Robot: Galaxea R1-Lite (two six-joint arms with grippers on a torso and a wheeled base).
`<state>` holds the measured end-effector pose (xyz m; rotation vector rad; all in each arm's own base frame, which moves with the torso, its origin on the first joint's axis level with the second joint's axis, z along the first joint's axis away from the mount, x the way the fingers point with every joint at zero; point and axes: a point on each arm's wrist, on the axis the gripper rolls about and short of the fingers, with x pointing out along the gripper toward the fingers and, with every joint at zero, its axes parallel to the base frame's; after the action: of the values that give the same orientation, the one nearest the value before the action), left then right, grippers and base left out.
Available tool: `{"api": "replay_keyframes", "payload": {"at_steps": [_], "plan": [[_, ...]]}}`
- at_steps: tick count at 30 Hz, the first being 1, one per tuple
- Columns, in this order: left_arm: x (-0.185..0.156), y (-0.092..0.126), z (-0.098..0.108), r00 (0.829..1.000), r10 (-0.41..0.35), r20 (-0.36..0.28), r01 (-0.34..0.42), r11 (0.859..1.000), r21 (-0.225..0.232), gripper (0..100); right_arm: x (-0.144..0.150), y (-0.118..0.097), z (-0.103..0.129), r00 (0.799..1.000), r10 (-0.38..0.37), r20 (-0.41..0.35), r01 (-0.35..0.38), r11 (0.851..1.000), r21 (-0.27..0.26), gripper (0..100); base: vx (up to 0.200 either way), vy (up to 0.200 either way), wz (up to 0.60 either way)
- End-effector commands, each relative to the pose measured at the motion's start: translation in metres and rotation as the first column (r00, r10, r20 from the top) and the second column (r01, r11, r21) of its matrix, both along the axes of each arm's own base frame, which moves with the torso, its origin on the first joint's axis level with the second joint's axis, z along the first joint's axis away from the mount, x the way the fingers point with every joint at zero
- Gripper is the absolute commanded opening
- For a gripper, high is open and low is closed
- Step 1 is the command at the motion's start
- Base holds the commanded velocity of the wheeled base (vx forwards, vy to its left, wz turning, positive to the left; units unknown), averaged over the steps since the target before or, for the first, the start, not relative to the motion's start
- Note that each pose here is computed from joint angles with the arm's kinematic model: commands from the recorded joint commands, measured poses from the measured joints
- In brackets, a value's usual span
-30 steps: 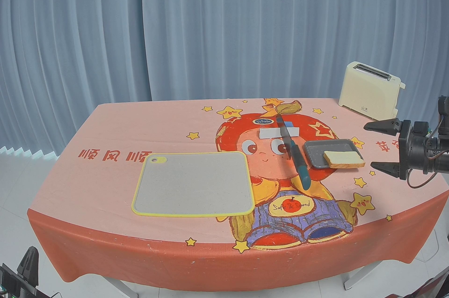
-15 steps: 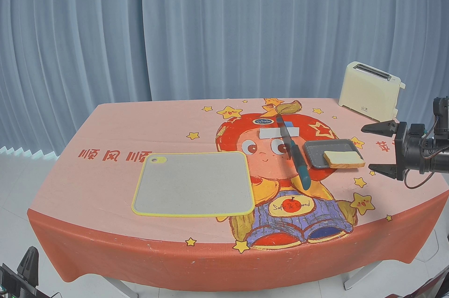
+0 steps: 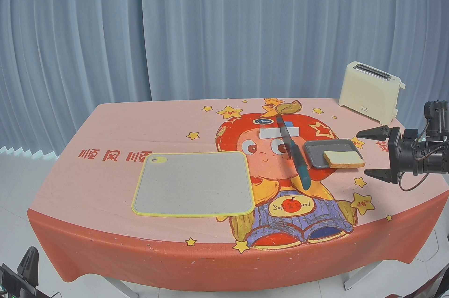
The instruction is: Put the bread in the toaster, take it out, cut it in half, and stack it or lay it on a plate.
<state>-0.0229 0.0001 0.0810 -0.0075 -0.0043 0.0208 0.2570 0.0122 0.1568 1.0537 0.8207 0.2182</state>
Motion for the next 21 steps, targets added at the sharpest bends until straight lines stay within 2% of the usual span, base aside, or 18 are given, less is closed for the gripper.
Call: {"api": "replay_keyframes", "payload": {"at_steps": [1, 9, 21], "plan": [[0.000, 0.000, -0.005, 1.000, 0.001, -0.001, -0.001, 1.000, 0.000, 0, 0.002, 0.001, -0.004, 1.000, 0.004, -0.017, -0.004, 1.000, 0.003, 100, 0.000, 0.000, 0.00], [0.000, 0.000, -0.005, 1.000, 0.001, -0.001, -0.001, 1.000, 0.000, 0, 0.009, -0.001, -0.013, 0.999, 0.000, -0.050, 0.000, 1.000, 0.002, 100, 0.000, 0.000, 0.00], [0.000, 0.000, -0.005, 1.000, 0.001, -0.001, -0.001, 1.000, 0.000, 0, 0.020, -0.006, -0.022, 0.998, -0.018, -0.055, 0.018, 1.000, -0.001, 100, 0.000, 0.000, 0.00]]}}
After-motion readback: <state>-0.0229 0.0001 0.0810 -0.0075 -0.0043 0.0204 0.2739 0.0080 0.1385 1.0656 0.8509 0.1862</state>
